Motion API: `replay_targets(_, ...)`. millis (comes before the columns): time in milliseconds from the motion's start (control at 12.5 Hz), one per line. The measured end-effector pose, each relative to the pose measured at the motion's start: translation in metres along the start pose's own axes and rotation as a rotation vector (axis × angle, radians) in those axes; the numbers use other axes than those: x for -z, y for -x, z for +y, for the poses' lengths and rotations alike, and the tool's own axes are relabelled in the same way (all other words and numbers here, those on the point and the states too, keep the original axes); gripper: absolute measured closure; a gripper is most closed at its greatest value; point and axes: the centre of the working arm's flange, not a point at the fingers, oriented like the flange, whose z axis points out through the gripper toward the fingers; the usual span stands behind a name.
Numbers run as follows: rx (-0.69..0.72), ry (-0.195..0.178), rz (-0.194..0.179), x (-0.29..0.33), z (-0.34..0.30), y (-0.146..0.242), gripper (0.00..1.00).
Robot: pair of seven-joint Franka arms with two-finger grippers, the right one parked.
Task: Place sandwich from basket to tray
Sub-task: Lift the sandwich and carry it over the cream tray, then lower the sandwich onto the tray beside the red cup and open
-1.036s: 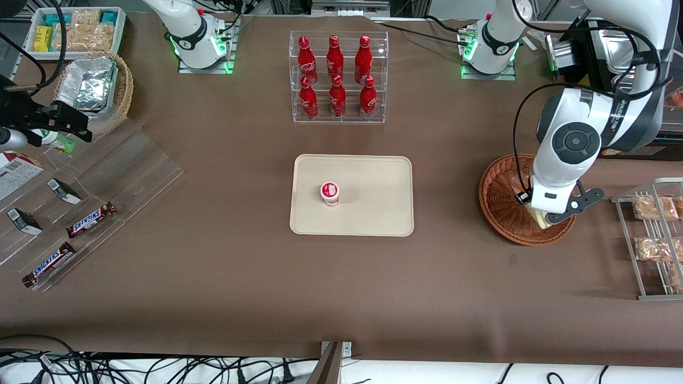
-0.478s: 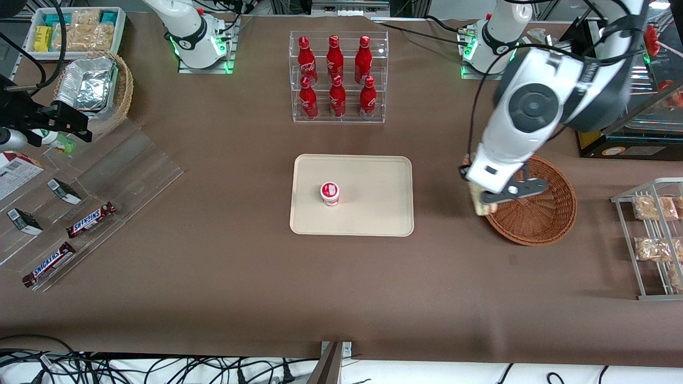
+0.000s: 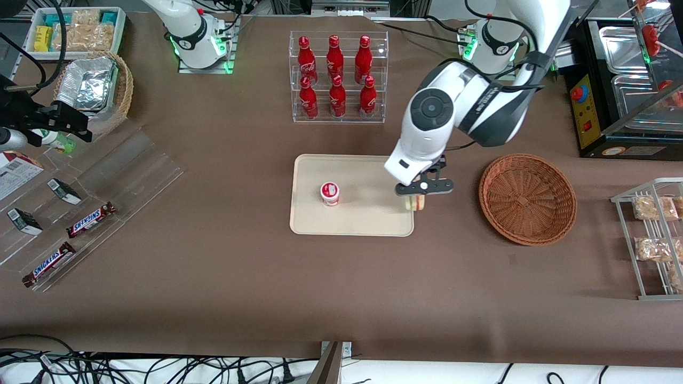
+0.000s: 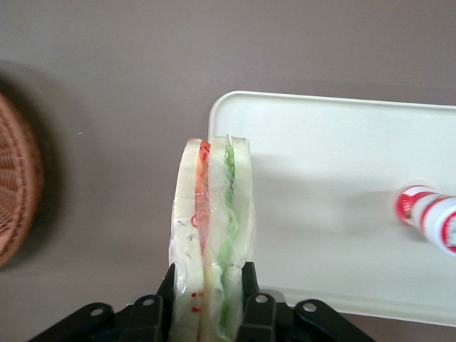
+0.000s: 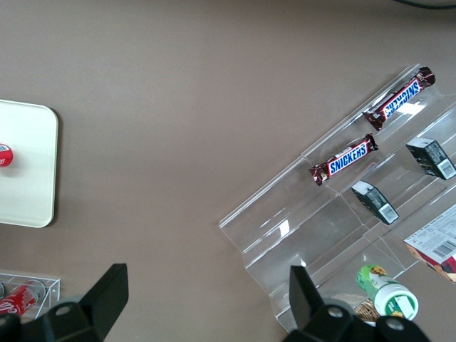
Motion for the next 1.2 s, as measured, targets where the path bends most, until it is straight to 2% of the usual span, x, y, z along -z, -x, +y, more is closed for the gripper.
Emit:
replay_targets(159,0.017,0.041,0.027,-0.011,0.017,0.001,0.63)
replay_targets(399,0.021,0.043,0.064,-0.038,0.037,0.006,0.63)
replay_targets(638,0.021,0.077,0.102,-0.061,0.043,0.014,0.63)
replay_targets(877,0.019,0.060,0.148,-0.083,0.043,0.025,0.63)
replay_targets(1196,0.009,0.065,0.156,-0.101,0.042,0.035,0.63)
